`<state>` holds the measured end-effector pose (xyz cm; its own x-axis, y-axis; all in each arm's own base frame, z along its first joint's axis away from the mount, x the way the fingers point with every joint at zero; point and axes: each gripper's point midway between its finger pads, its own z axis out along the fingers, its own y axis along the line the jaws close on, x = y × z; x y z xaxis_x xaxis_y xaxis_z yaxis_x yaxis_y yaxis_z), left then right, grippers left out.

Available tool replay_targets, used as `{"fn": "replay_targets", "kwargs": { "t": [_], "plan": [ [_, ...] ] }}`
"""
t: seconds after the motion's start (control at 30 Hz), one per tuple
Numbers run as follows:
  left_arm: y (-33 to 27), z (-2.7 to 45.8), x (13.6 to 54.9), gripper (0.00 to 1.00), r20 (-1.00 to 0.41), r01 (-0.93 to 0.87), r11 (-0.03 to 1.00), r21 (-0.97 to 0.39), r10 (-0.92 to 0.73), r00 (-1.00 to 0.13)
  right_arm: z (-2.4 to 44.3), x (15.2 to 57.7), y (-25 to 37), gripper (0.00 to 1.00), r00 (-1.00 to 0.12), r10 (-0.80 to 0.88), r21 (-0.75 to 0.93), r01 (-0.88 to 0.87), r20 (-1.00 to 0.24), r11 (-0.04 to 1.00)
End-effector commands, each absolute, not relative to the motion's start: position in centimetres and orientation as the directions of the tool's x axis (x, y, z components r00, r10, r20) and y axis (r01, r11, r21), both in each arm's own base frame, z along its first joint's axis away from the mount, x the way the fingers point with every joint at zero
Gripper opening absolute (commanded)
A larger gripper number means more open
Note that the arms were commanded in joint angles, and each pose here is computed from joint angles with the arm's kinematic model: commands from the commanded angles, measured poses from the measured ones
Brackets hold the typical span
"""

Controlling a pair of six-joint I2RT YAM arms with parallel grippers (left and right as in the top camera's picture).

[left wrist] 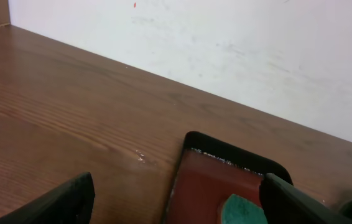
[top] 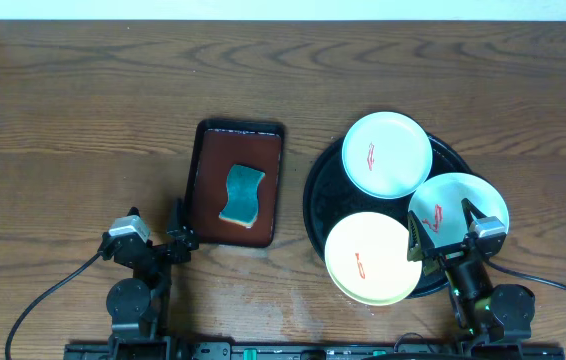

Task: Clean dirty plates on tray and stack at the side
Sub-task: 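Move left gripper toward the sponge and right gripper toward the yellow plate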

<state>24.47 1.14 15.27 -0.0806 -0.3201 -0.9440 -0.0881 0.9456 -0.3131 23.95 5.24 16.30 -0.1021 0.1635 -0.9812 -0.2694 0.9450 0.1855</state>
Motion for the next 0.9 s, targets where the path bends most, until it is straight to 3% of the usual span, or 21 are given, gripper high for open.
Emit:
{"fn": "replay_targets", "kwargs": {
  "t": [0.0,0.17,0.33,0.6,0.73,0.87],
  "plan": [
    [1.4,13.6,24.3,0.85,-0.943,-0.116,0.948,-0.295,-0.309,-0.126,16.2,23.9,5.3,0.99,-0.099,0.153,0.175,-0.273,-0.983,0.946],
    [1.2,14.7,24.5,0.85,-0.944,-0.090,0.946,-0.310,-0.318,-0.087,16.7,24.0,5.0,0.99,-0.076,0.151,0.166,-0.258,-0.986,0.952],
    [-2.2,16.5,24.5,0.85,-0.927,0.115,0.921,-0.373,-0.364,-0.086,17.1,23.3,7.1,0.99,-0.083,0.153,0.173,-0.383,-0.985,0.907],
    [-2.6,25.2,23.6,0.85,-0.918,0.200,0.906,-0.373,-0.392,0.061,23.3,21.9,8.0,0.99,0.011,0.144,0.124,-0.452,-0.989,0.884],
    [-3.0,27.9,24.4,0.85,-0.917,0.174,0.900,-0.399,-0.393,-0.068,26.8,21.9,8.0,0.99,-0.028,0.085,0.089,-0.444,-0.996,0.892],
    [-3.8,28.8,26.1,0.85,-0.869,0.117,0.889,-0.442,-0.392,-0.303,27.0,23.4,7.6,0.99,-0.272,0.071,0.175,-0.382,-0.960,0.908]
  ]
}}
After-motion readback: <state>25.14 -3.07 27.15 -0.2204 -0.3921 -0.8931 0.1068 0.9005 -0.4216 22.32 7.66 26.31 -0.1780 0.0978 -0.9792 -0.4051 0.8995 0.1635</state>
